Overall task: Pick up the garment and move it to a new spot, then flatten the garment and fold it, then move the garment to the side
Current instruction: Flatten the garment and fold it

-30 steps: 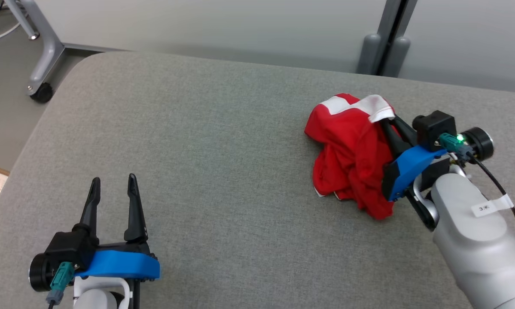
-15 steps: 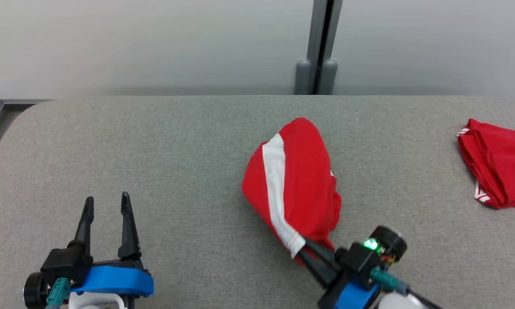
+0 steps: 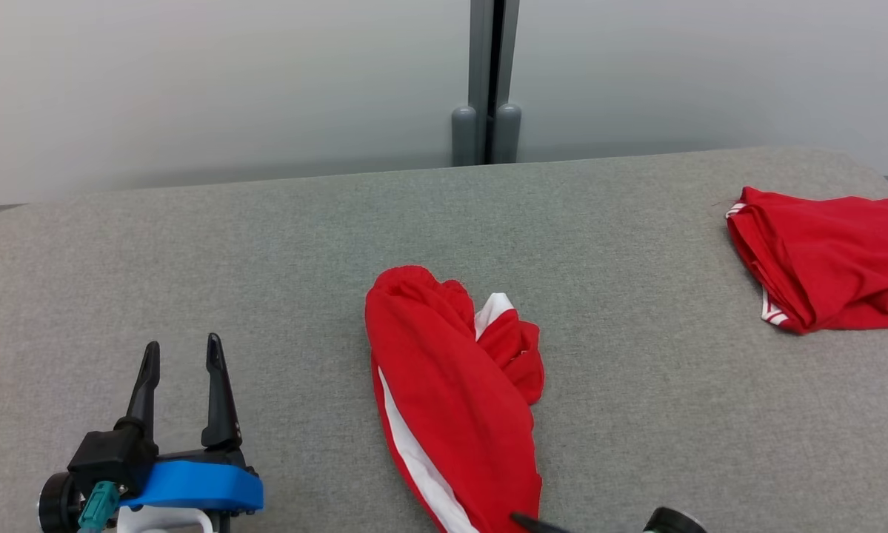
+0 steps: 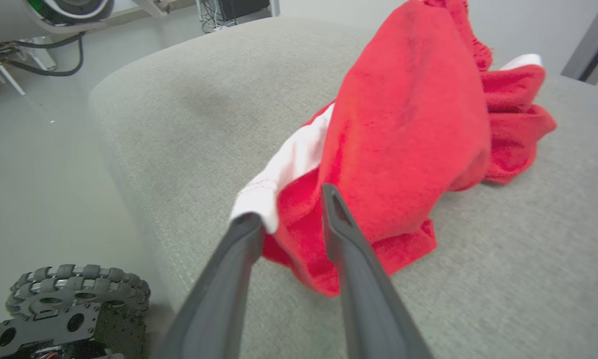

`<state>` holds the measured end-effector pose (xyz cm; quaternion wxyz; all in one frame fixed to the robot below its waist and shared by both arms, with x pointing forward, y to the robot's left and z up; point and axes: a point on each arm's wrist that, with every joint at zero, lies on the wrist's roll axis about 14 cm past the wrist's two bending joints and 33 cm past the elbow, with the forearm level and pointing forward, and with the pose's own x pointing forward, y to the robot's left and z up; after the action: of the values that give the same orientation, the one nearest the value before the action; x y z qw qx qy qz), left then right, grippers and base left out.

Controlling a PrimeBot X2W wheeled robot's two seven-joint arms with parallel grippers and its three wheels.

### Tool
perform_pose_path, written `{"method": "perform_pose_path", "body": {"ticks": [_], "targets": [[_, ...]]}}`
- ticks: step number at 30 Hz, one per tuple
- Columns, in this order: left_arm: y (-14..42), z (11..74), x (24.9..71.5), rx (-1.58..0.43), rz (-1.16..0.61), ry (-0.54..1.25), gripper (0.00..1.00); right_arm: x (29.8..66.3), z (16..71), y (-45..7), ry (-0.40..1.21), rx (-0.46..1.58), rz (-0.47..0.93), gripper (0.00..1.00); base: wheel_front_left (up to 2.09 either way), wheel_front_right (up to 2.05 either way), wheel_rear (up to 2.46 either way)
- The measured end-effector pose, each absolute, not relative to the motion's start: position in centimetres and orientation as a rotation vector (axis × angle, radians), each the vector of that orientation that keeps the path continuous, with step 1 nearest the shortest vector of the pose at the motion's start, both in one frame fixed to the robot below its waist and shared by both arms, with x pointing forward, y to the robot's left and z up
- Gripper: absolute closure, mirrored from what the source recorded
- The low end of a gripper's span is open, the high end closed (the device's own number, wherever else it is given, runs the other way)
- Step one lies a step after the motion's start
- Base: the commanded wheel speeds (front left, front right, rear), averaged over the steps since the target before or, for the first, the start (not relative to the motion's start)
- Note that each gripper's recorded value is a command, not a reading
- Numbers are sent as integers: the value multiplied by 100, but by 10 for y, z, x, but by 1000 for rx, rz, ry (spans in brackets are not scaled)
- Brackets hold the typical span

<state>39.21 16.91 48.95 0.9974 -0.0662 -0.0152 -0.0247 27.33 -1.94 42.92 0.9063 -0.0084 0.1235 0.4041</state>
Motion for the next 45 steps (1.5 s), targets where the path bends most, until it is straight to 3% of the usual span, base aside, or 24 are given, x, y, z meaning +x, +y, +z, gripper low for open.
{"method": "perform_pose_path", "body": {"ticks": [9,20,25,34,45], "targets": [[156,490,397,-133,-85,-32,0,316,463,-80,118,-117,632,0,0,0,0],[155,493,399,-131,-90,-38,0,317,463,-137,137,-139,461,0,0,0,0],[158,492,398,-126,-85,-37,0,330,473,-121,103,-106,470,0,0,0,0],[169,490,402,-116,-57,-35,0,348,433,-95,229,-92,527,0,0,0,0],[182,483,403,-112,-19,-17,0,327,371,-47,418,-57,661,0,0,0,0]]}}
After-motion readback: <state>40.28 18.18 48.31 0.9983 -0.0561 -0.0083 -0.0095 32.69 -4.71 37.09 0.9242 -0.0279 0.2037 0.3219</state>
